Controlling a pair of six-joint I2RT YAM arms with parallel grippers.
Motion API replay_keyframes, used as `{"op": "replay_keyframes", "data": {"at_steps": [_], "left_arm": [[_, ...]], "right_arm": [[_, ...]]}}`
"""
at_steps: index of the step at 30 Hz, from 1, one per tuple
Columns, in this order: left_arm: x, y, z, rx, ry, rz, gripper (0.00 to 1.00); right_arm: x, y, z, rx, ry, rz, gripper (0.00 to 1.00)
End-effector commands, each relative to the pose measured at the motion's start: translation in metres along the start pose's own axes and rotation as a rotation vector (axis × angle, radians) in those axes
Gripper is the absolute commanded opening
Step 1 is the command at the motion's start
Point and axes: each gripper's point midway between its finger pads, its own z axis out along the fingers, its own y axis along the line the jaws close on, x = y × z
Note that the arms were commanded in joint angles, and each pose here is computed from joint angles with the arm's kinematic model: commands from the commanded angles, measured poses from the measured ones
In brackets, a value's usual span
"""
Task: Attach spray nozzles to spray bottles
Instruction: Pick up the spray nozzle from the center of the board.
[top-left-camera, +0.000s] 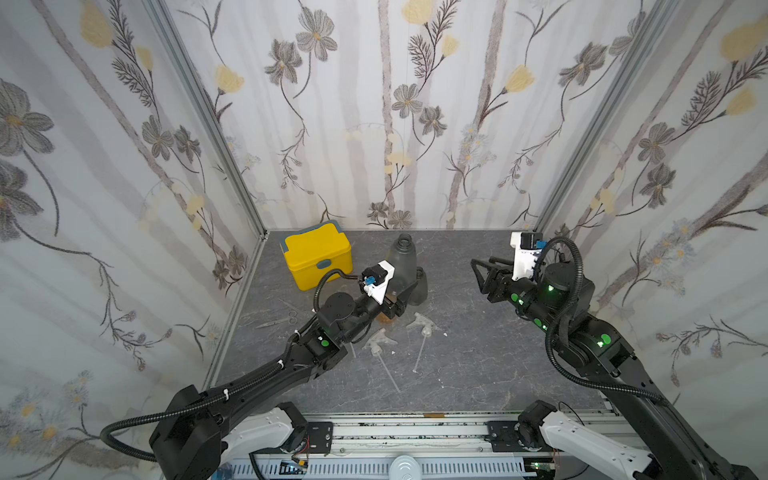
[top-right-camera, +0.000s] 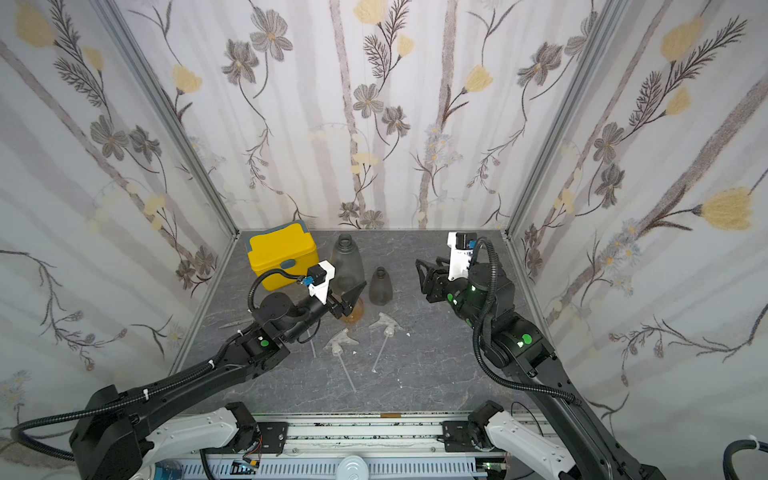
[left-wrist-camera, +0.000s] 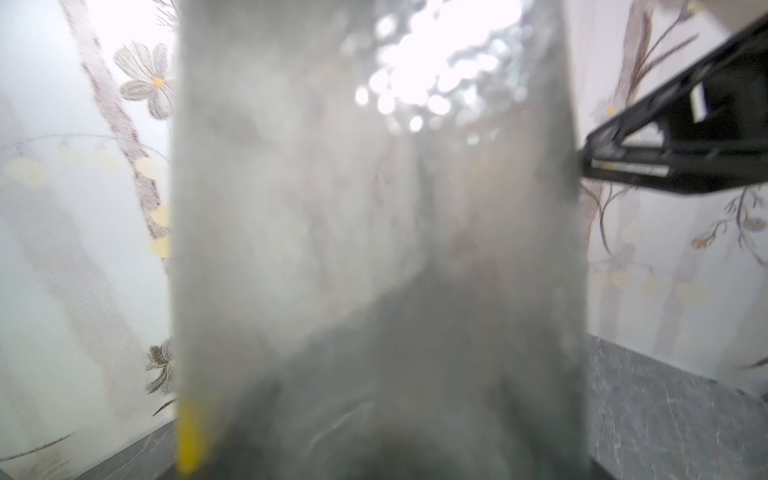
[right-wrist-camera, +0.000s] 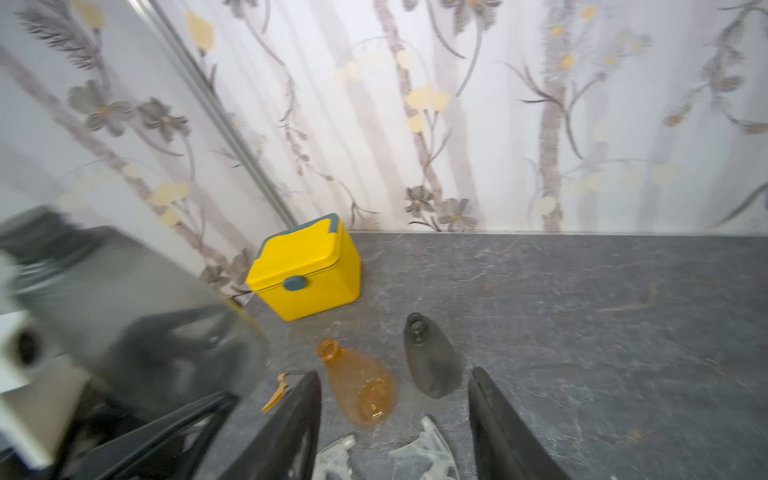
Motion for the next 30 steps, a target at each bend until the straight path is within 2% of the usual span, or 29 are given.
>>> {"op": "replay_keyframes", "data": {"at_steps": [1, 5, 11, 14, 17, 25, 30], "left_arm": [[-0.036, 0.007, -0.010, -0.030, -0.143, -0.074, 0.77], [-0.041, 0.007, -0.014, -0.030, -0.147, -0.058, 0.78], [-0.044, 0.005, -0.017, -0.027, -0.150, -0.043, 0.78], [-0.040, 0.004, -0.015, -0.026, -0.135, -0.029, 0.78], [-0.038, 0.003, -0.015, -0.024, -0.129, -0.026, 0.79], [-0.037, 0.001, -0.015, -0.018, -0.121, -0.018, 0.78], [-0.035, 0.000, -0.014, -0.013, -0.117, -0.015, 0.78]], "right_arm": [[0.025, -0.029, 0.020, 0.162, 0.073, 0.021, 0.56], [0.076, -0.025, 0.048, 0.135, 0.261, 0.045, 0.47], [0.163, -0.028, 0.074, 0.116, 0.536, 0.063, 0.45], [0.198, -0.022, 0.085, 0.089, 0.662, 0.121, 0.38], [0.230, -0.017, 0.094, 0.065, 0.774, 0.185, 0.40], [0.299, -0.016, 0.108, 0.064, 1.010, 0.305, 0.45], [0.312, -0.021, 0.115, 0.083, 1.051, 0.376, 0.45]]}}
